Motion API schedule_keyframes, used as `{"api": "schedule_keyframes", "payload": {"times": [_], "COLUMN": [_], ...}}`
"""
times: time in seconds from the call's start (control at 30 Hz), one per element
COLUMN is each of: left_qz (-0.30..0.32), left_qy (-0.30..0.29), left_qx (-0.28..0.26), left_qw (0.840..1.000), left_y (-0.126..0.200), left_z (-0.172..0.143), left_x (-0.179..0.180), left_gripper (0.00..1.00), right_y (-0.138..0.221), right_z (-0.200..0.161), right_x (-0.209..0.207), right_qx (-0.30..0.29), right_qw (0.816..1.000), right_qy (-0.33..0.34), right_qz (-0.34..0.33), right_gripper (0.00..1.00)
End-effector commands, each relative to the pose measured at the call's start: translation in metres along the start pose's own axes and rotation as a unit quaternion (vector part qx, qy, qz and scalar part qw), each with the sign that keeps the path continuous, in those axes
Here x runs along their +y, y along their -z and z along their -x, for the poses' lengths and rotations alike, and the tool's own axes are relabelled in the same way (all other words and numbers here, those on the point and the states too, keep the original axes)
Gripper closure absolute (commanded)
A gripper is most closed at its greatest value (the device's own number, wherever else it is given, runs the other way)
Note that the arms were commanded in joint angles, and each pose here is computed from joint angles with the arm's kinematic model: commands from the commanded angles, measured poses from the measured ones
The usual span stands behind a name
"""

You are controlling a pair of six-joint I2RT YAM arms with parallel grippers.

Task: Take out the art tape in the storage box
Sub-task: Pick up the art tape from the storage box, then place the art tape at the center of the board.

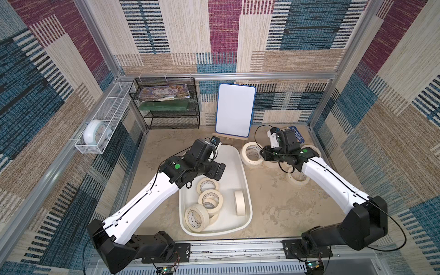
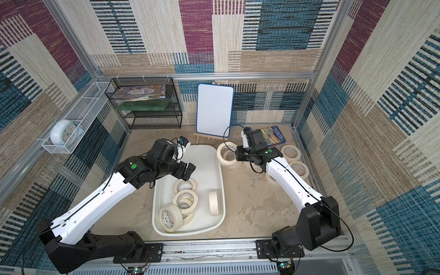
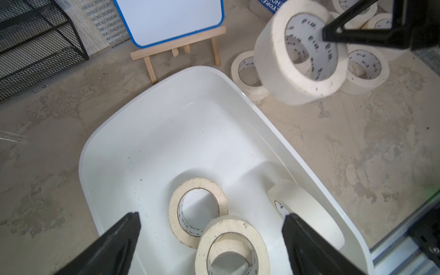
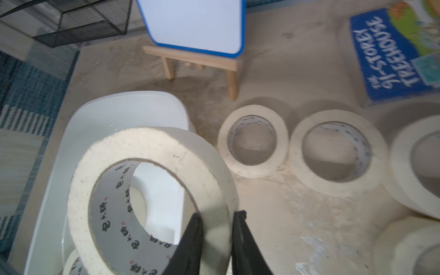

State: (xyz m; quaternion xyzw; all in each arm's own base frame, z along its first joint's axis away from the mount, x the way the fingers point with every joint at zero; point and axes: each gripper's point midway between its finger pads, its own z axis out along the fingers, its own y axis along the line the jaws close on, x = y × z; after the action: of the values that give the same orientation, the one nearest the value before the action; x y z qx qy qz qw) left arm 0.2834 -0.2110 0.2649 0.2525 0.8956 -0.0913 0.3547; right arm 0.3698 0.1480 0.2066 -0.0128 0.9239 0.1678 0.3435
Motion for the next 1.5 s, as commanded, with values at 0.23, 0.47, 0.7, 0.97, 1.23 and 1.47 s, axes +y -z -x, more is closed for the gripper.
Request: {"api": "schedule_keyframes", "payload": {"times": [0.23,0.47,0.7,0.97,1.23,1.47], "left_qz": [-0.057,-0.104,-0.086,-0.110,-0.133,-0.126], "left_qy": [-0.004,0.007,-0.015,-0.016,0.004,0.003], "left_qx": [0.078,0.113,0.150,0.159,0.193,0.243], "left_qw": [0.995,0.988,0.985,0.981,0.972,0.962], "left_y": [-0.035,-0.039,-0.039,-0.040,-0.042,-0.049], "left_z": [-0.042,-0.064,-0.088,-0.087,-0.096,-0.122], "left_x": [-0.052,-0.089,-0.098,-0.116,-0.144,-0.166], "left_gripper": [0.03,0.18,0.21,0.20,0.21,0.19], "right_y": [0.001,-0.026,-0.047,-0.053,-0.036,-0.025], "right_z": [-0.066,-0.090,-0.100,-0.100,-0.081,-0.070], "right_x": [-0.111,-0.131,-0.151,-0.154,-0.142,-0.129], "right_qx": [0.056,0.081,0.085,0.083,0.062,0.053], "right_qw": [0.987,0.982,0.978,0.979,0.984,0.989], "right_qy": [-0.079,-0.094,-0.109,-0.099,-0.087,-0.071], "right_qz": [-0.127,-0.142,-0.159,-0.159,-0.144,-0.118], "right_gripper": [1.00,1.00,1.00,0.90,0.57,0.56]}}
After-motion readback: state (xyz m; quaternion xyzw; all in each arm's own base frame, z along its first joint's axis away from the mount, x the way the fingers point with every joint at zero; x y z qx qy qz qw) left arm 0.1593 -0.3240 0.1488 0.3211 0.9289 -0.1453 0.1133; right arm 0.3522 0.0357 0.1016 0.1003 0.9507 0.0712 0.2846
